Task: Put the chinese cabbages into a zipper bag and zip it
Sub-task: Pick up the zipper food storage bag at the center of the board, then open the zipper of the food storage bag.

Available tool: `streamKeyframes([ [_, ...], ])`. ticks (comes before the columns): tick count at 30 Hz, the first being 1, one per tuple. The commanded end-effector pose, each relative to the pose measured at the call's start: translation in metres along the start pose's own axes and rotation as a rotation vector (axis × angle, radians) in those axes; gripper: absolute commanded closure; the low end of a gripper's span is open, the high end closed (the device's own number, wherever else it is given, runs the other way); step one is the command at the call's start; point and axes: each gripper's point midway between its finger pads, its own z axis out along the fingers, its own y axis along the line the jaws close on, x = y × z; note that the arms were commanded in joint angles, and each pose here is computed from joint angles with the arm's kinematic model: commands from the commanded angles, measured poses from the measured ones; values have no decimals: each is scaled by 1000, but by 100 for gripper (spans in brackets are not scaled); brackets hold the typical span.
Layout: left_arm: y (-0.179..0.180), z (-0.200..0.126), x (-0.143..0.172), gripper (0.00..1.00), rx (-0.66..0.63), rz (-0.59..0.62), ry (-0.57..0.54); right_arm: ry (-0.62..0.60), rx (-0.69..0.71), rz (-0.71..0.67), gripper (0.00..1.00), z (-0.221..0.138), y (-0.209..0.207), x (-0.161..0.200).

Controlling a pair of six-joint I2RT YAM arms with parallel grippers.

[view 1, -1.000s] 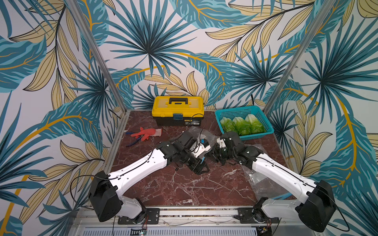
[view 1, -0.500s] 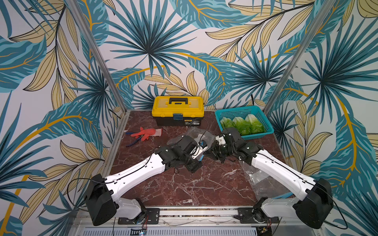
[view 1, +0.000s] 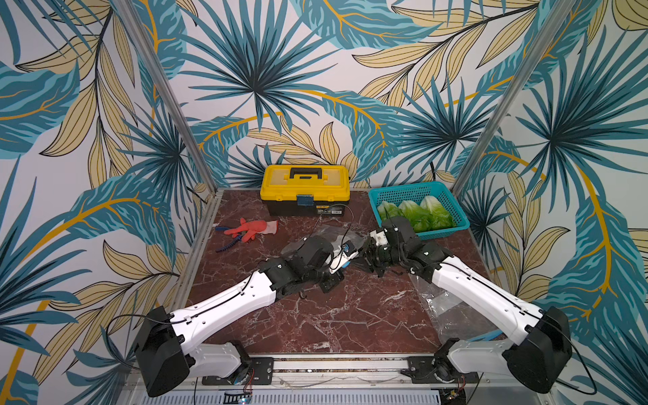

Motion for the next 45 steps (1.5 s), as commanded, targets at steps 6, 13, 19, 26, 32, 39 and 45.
streamKeyframes([
  [6,-4,3,-10,100,25,-114,-45,-305,-18,128,67,-38,-33,-32],
  [13,-14,0,-14,100,82,-184,-62,-347,-74,159,74,-31,-31,-43],
  [19,-14,-3,-15,100,83,-176,-70,-352,-87,143,74,-28,-23,-47],
  [26,-12,-2,-11,100,73,-175,-61,-351,-103,117,75,-34,-13,-46],
  [32,-11,-3,-14,100,69,-175,-68,-325,-87,126,79,-26,-18,-43],
  [39,-13,-3,-17,100,80,-184,-72,-312,-109,129,81,-20,-16,-43],
  [45,-13,-3,-18,100,80,-186,-72,-306,-101,134,85,-17,-20,-42],
])
